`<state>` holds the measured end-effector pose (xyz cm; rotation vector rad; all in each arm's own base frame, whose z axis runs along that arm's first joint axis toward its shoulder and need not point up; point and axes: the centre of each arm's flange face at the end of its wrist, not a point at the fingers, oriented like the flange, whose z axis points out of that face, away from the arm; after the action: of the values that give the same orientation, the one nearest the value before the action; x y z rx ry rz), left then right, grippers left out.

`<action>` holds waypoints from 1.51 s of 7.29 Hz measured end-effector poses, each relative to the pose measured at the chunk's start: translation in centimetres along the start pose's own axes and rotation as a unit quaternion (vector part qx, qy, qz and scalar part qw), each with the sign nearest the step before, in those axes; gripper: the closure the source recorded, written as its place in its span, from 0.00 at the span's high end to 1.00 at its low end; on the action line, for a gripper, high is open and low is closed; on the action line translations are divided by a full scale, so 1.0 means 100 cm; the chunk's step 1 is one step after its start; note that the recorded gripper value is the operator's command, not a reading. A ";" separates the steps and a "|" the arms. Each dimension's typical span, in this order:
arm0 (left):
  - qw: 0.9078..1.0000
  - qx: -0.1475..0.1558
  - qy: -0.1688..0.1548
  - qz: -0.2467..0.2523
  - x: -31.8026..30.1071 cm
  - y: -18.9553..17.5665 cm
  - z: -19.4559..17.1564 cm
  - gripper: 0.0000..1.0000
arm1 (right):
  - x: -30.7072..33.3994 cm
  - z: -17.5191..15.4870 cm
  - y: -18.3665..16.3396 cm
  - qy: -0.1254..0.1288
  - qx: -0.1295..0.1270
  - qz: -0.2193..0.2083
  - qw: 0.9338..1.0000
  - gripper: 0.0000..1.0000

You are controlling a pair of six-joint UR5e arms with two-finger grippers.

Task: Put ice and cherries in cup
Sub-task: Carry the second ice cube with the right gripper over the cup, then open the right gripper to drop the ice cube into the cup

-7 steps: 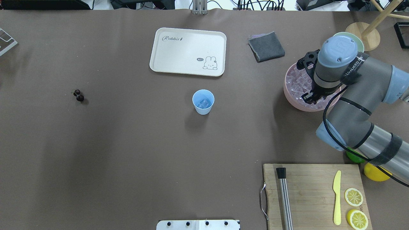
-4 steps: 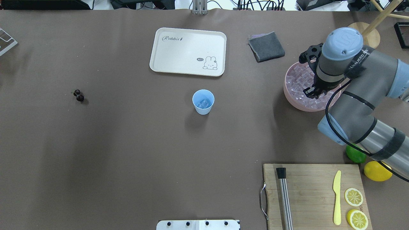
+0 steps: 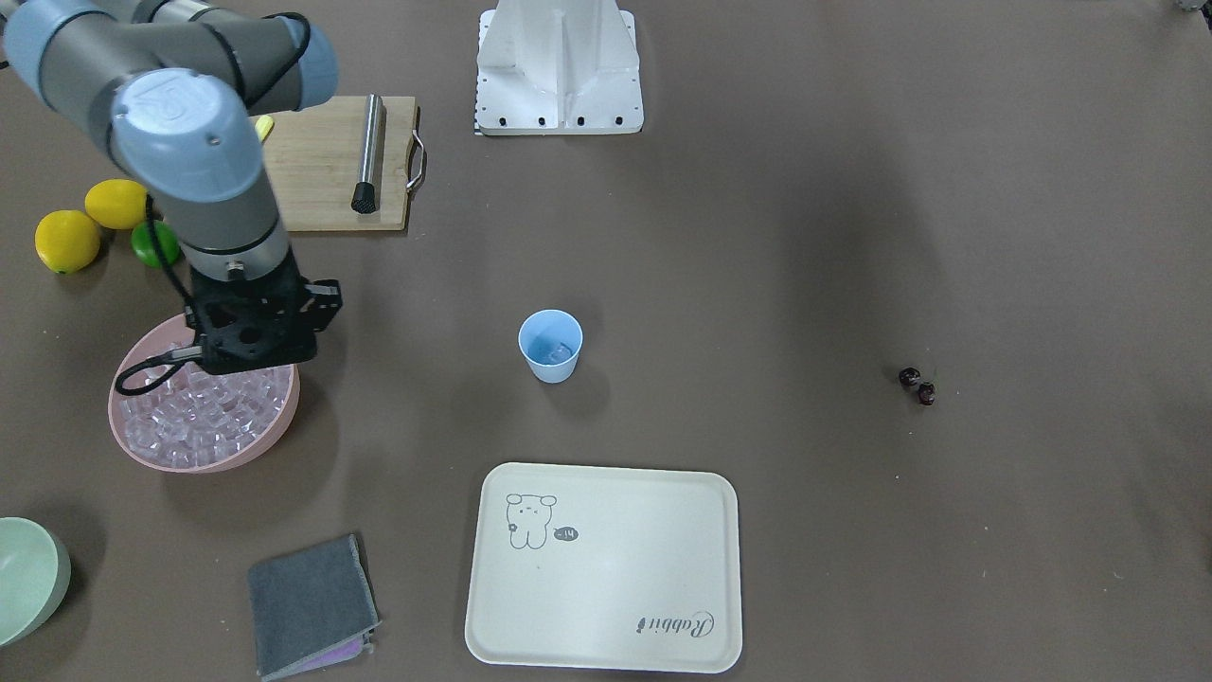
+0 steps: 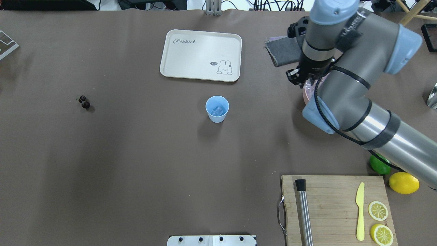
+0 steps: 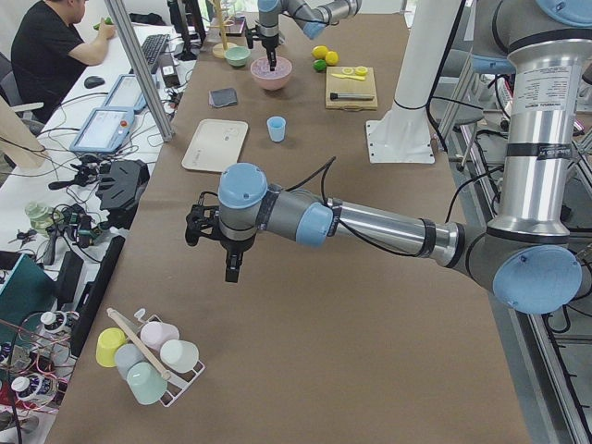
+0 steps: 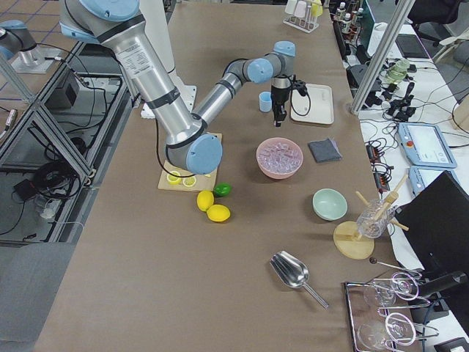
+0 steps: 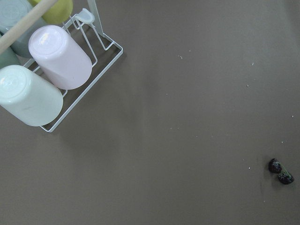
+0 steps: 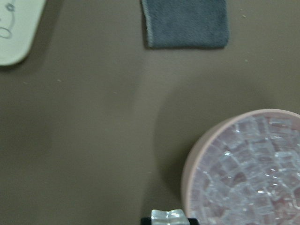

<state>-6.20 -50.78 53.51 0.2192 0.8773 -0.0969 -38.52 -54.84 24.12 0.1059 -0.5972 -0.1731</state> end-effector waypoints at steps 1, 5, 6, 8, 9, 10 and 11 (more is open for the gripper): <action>1.000 0.000 0.000 0.000 0.000 0.000 0.000 0.98 | -0.053 -0.013 -0.010 -0.017 0.005 0.023 1.000 0.13; 1.000 0.000 0.000 0.000 0.001 -0.001 0.000 0.98 | -0.213 -0.017 -0.015 -0.108 0.045 0.083 0.990 0.14; 1.000 0.000 0.000 0.000 0.000 0.000 0.000 0.98 | -0.217 -0.009 -0.015 -0.115 0.048 0.083 0.989 0.14; 1.000 -0.002 0.000 -0.002 -0.002 0.000 0.002 0.98 | -0.210 0.006 -0.012 -0.112 0.046 0.083 0.989 0.16; 1.000 -0.002 -0.001 -0.003 -0.002 0.000 0.002 0.98 | -0.207 0.009 -0.010 -0.111 0.044 0.084 0.989 0.84; 1.000 -0.002 -0.001 -0.003 -0.002 0.000 0.002 0.98 | -0.206 0.013 -0.008 -0.110 0.042 0.085 0.989 0.99; 1.000 -0.002 -0.001 -0.003 -0.002 0.000 0.002 0.98 | -0.206 0.017 -0.005 -0.109 0.041 0.084 0.990 0.99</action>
<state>-6.18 -50.80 53.81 0.2121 0.8771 -0.1009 -56.25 -51.44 14.12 0.1157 -0.8287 0.0048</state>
